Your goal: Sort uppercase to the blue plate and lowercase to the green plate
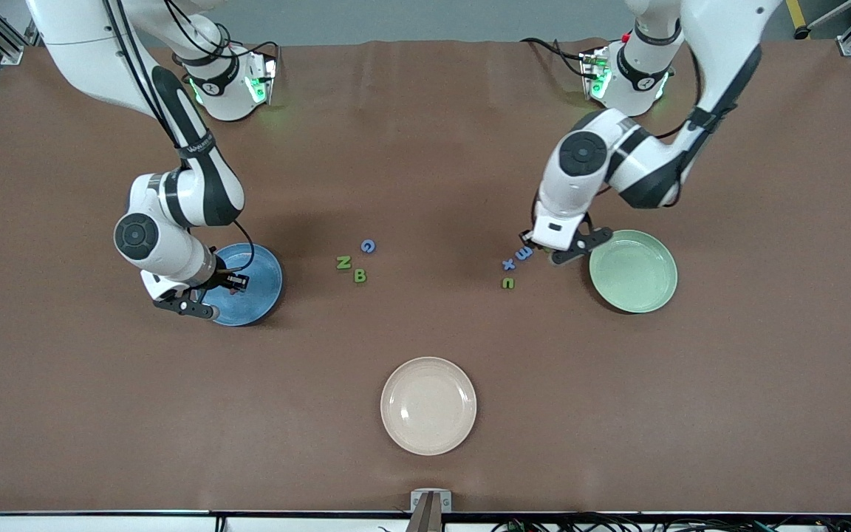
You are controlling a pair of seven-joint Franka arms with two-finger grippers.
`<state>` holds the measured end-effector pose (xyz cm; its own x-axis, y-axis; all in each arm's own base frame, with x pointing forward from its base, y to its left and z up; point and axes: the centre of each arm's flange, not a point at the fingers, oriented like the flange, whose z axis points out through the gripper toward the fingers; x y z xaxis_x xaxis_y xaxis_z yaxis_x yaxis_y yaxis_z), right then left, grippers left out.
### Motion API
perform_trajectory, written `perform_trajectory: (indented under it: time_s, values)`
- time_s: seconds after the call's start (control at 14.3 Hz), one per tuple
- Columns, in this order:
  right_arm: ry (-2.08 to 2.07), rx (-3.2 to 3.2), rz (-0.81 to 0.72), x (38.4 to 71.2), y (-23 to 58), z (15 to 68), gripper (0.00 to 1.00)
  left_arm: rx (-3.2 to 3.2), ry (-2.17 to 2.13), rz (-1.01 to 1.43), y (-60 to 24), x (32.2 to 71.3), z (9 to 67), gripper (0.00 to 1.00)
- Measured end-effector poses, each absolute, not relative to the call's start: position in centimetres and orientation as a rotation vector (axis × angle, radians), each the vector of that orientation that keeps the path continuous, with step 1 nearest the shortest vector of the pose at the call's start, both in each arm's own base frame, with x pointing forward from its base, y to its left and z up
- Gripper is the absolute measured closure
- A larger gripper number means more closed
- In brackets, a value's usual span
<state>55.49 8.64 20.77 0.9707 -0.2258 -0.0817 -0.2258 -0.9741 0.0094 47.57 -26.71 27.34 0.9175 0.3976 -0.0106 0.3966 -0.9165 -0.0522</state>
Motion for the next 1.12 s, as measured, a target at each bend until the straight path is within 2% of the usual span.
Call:
perform_trajectory:
  time_s: [0.63, 0.91, 1.12]
  values:
    - [-0.356, 3.107, -0.150, 55.0, 8.5, 18.7, 0.63, -3.023, -0.088, 0.067, -13.0, 49.8, 23.6, 0.72]
    - [-0.353, 3.105, -0.172, 55.3, 8.8, 18.9, 0.29, -3.059, -0.003, 0.079, -11.5, 49.5, 21.3, 0.72]
    - [-0.431, 3.083, -0.276, 57.0, 11.5, 22.6, 0.00, -3.068, 0.023, 0.110, -11.4, 48.9, 20.1, 0.72]
